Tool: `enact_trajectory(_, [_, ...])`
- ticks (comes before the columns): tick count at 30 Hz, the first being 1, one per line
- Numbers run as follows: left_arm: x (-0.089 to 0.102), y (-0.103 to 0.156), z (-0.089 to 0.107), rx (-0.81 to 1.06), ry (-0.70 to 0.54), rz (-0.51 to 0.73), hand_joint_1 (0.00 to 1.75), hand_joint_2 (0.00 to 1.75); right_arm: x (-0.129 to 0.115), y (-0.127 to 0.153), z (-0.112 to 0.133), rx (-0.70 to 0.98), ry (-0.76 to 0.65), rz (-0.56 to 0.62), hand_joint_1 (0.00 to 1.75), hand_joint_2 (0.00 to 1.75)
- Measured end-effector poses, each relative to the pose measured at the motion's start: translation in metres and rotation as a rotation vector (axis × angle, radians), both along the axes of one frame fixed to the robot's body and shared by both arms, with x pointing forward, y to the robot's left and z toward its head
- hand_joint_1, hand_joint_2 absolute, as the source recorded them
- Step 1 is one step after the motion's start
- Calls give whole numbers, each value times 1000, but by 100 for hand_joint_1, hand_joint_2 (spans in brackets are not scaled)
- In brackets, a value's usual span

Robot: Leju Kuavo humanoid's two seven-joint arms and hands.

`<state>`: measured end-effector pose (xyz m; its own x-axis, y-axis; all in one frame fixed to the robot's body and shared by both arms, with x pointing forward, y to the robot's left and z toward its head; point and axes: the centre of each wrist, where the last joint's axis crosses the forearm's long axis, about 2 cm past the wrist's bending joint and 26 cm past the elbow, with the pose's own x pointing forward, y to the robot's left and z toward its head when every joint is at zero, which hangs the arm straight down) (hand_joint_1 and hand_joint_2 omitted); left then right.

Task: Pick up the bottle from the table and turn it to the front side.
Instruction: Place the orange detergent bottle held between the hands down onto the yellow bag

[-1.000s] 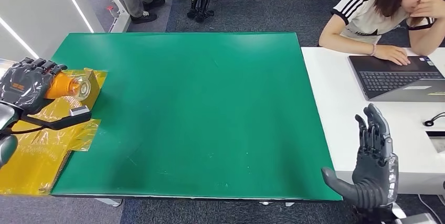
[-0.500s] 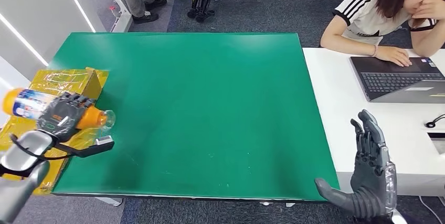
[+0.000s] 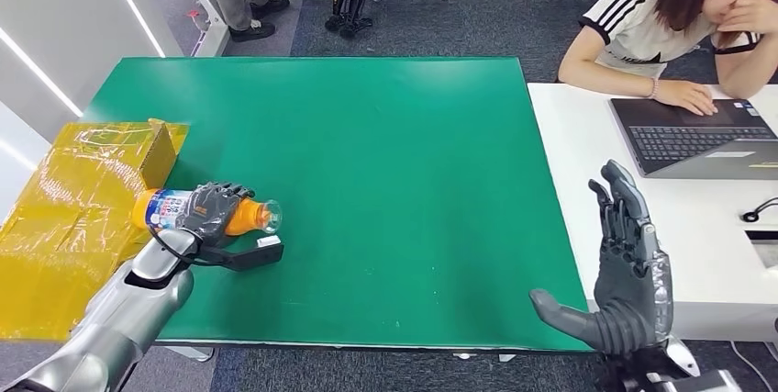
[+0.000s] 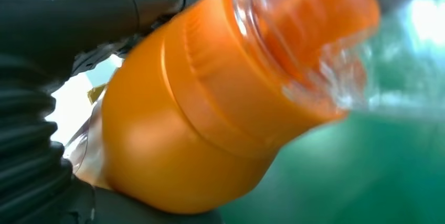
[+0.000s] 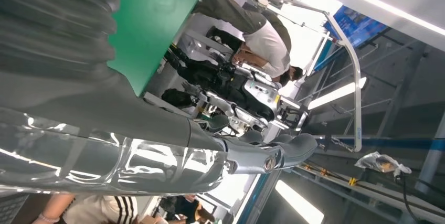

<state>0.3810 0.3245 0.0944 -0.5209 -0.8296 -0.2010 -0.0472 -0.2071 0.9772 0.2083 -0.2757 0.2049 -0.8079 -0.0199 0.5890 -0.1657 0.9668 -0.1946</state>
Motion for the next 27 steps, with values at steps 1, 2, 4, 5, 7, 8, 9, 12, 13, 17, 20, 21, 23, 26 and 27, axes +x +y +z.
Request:
enact_trajectory(1, [2, -2, 0, 0, 5, 3, 175, 175, 1, 0, 1, 0, -2, 1, 0, 175])
enact_trajectory(2, [3, -4, 0, -1, 10, 5, 175, 175, 1, 1, 1, -1, -4, 3, 0, 175])
enact_trajectory(4, [5, -6, 0, -3, 23, 16, 175, 175, 2, 2, 2, -1, -4, 6, 0, 175])
enact_trajectory(5, [7, -7, 0, -1, 31, 26, 175, 175, 2, 2, 2, -2, -4, 7, 0, 175])
enact_trajectory(7, [11, -9, 2, 18, 53, 59, 175, 175, 4, 3, 3, -4, 0, 11, 0, 175])
enact_trajectory(8, [13, -9, 2, 36, 66, 82, 175, 175, 6, 3, 4, -5, 3, 13, 0, 175])
enact_trajectory(9, [15, -9, 3, 56, 77, 109, 175, 175, 7, 3, 4, -5, 7, 16, 0, 175])
enact_trajectory(12, [20, -7, 6, 123, 102, 194, 175, 175, 8, 3, 1, -7, 16, 20, 0, 175])
enact_trajectory(13, [22, -6, 7, 147, 109, 219, 175, 175, 8, 4, 1, -7, 18, 20, 0, 175])
enact_trajectory(17, [27, -3, 10, 228, 128, 299, 175, 175, 11, 6, 0, -10, 28, 16, 0, 175])
enact_trajectory(20, [29, -3, 11, 264, 141, 334, 175, 175, 14, 10, 3, -12, 38, 9, 0, 175])
enact_trajectory(21, [30, -4, 12, 275, 150, 347, 175, 175, 14, 11, 3, -13, 42, 7, 0, 175])
enact_trajectory(23, [33, -3, 14, 303, 180, 380, 175, 175, 14, 12, 2, -17, 42, 4, 0, 175])
enact_trajectory(26, [36, -2, 18, 335, 224, 423, 175, 175, 12, 13, -2, -19, 39, 2, 0, 175])
enact_trajectory(27, [37, -1, 19, 340, 233, 430, 175, 175, 12, 14, -3, -18, 39, 3, 0, 175])
